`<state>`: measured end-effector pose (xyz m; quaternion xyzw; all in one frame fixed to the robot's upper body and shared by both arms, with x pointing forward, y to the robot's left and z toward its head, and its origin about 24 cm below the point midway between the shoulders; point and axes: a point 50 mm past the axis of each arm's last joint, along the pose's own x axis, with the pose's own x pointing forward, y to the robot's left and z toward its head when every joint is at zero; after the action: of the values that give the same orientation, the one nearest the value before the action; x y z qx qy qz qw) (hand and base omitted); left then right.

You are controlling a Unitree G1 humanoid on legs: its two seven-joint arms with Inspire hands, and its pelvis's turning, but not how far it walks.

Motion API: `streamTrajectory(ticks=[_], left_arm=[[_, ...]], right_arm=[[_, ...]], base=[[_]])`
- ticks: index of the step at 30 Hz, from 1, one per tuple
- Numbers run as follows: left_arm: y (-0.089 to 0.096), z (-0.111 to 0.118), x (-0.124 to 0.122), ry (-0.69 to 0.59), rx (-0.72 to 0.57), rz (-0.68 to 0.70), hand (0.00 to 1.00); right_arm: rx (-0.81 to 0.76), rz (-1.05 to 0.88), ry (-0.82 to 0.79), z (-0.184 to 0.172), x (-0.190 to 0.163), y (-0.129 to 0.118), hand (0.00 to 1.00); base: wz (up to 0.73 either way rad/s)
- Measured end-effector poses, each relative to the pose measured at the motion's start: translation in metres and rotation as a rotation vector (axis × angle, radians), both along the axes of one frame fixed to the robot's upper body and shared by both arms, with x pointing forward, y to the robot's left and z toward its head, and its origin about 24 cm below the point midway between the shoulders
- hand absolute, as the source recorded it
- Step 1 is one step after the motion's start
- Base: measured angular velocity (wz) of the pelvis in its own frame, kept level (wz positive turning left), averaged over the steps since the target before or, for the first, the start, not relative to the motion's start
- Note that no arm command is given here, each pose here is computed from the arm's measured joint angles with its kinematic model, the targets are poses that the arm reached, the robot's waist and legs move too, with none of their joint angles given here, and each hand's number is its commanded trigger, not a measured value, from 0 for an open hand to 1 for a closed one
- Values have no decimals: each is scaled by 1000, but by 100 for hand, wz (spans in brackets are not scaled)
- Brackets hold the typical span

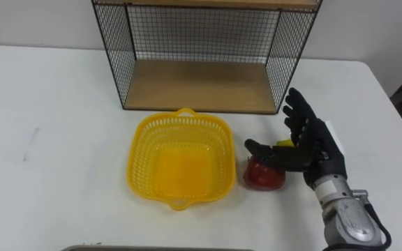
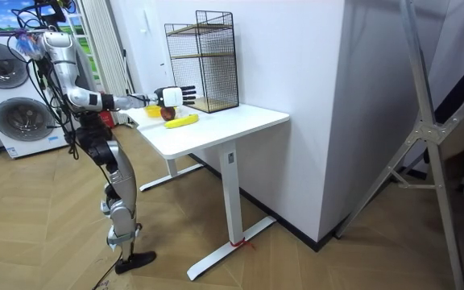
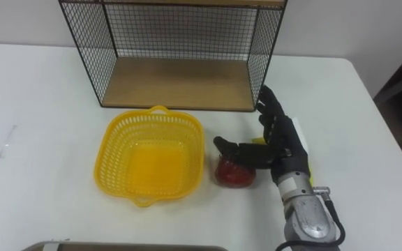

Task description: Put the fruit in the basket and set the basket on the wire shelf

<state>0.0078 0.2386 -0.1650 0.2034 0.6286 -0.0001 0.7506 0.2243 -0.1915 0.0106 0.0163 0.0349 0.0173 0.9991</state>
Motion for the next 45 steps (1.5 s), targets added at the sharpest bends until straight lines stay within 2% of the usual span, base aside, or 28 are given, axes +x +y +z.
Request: streamTrajectory(ticks=[8,12,22,45], left_arm=[[-4,-1,2,-1,-4,-20,0],[-7,-2,2,1,-9,-25,0],[-5,-1,2,-2,15,-41,0],[-5,-1,3,-5,18,-52,0]], right_arm=[[15,31,0,-1,0,4,0],[-32,52,19,-4,-1,7,0],[-41,118,85,-18,-6,21,0],[-74,112,158,-32,-15,18,0]], base=[[0],[0],[0],[0]])
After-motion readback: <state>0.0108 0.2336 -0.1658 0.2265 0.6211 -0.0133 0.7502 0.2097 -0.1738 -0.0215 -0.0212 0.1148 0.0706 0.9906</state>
